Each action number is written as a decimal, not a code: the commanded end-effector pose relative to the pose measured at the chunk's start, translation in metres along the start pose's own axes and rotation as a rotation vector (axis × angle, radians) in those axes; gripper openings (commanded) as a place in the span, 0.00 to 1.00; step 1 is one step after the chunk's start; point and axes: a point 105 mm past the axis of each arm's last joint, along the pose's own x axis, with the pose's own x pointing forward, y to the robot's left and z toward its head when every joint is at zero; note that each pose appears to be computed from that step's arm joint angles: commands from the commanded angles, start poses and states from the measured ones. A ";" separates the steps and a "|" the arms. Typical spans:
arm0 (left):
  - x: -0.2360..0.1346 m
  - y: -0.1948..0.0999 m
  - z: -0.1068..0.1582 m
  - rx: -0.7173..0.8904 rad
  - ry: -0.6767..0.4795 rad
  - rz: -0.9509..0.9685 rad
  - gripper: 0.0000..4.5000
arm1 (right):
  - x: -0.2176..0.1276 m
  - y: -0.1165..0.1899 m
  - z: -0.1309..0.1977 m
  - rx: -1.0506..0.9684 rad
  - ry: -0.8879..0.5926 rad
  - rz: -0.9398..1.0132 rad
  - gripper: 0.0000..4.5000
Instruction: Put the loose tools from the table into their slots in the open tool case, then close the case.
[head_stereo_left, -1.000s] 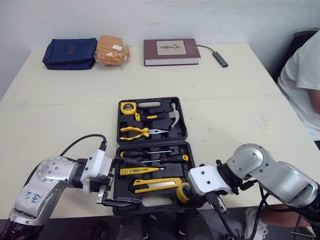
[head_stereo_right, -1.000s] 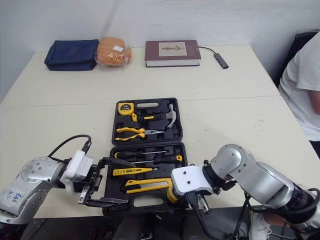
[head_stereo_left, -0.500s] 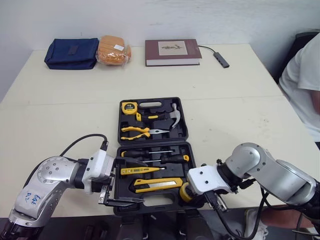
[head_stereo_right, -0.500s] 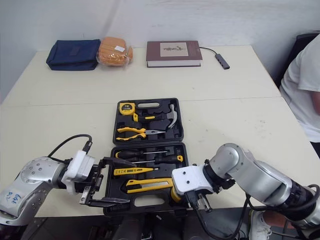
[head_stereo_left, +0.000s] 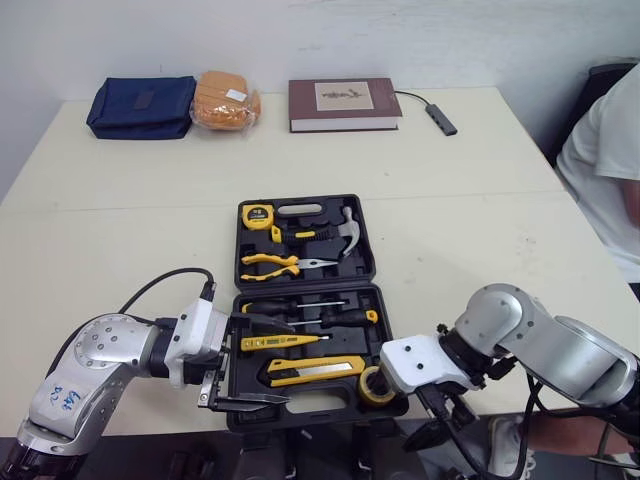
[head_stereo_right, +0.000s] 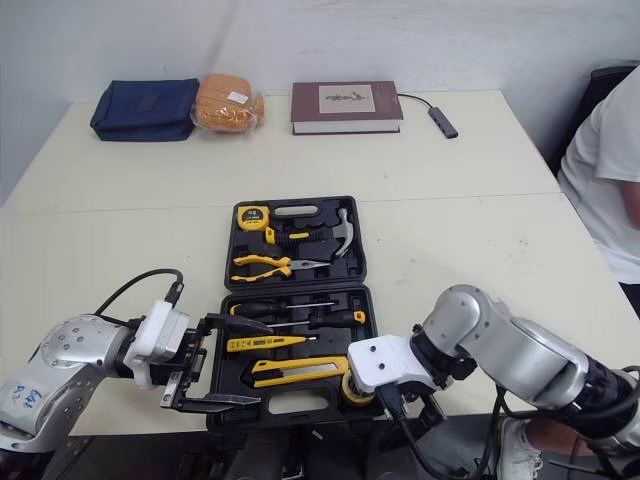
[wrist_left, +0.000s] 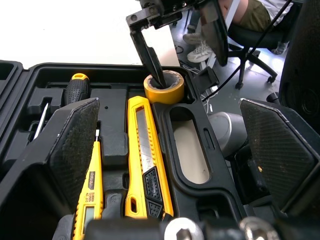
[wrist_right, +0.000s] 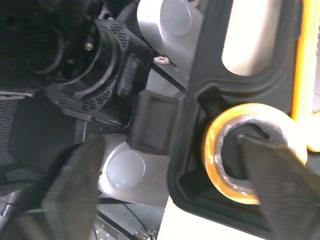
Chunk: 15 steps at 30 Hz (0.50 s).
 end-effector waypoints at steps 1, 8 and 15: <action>-0.001 -0.001 0.005 0.031 -0.007 0.007 1.00 | -0.014 0.006 0.006 -0.012 -0.040 0.015 0.96; -0.002 0.001 0.004 0.037 -0.005 0.016 1.00 | -0.030 0.008 0.009 0.010 -0.190 -0.044 0.96; -0.003 0.006 0.006 0.045 -0.015 0.032 1.00 | -0.033 0.009 0.015 -0.046 -0.466 -0.143 0.54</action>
